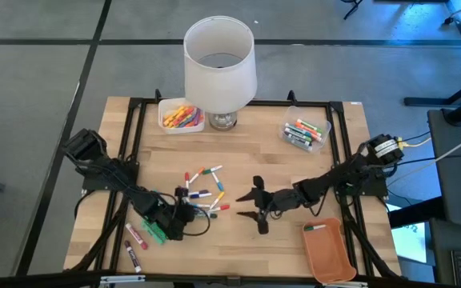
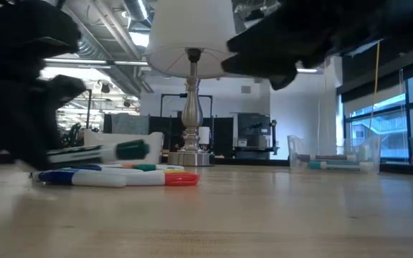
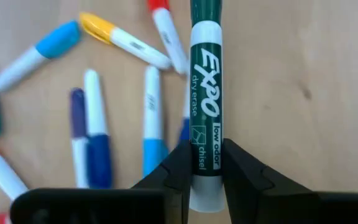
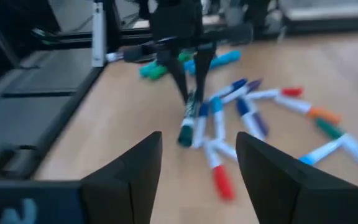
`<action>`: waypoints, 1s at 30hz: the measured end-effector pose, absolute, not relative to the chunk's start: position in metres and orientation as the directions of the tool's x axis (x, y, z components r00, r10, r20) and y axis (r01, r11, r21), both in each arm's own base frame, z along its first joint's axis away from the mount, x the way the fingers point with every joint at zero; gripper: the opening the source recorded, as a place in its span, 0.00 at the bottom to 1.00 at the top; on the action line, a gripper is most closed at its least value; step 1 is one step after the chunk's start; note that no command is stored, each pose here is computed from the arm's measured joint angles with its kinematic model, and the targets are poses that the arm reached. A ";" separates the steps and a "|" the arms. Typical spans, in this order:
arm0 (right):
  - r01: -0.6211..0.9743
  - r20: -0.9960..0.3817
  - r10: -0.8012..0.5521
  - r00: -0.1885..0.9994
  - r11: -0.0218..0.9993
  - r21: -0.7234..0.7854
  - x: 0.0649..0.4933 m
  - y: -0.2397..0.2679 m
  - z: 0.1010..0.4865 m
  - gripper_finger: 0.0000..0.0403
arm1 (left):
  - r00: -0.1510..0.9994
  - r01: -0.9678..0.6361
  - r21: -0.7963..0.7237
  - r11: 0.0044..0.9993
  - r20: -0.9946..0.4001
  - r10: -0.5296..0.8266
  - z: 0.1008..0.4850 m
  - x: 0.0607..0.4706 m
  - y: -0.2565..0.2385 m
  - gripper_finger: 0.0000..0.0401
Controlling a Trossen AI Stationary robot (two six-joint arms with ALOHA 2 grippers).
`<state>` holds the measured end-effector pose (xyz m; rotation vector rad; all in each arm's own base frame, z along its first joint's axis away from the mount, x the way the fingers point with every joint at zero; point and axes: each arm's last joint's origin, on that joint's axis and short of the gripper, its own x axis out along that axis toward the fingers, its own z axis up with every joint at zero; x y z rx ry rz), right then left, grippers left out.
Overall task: Pick & Place Markers
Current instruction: Put the thick dark green dry erase marker into the transparent bin
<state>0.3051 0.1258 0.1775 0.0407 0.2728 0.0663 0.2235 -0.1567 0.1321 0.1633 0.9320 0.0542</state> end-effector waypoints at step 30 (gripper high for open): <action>0.025 -0.404 -0.006 0.915 0.999 0.042 0.362 0.121 0.158 0.49 | 0.776 -0.060 0.267 0.962 -0.594 0.213 0.149 0.258 -0.140 0.16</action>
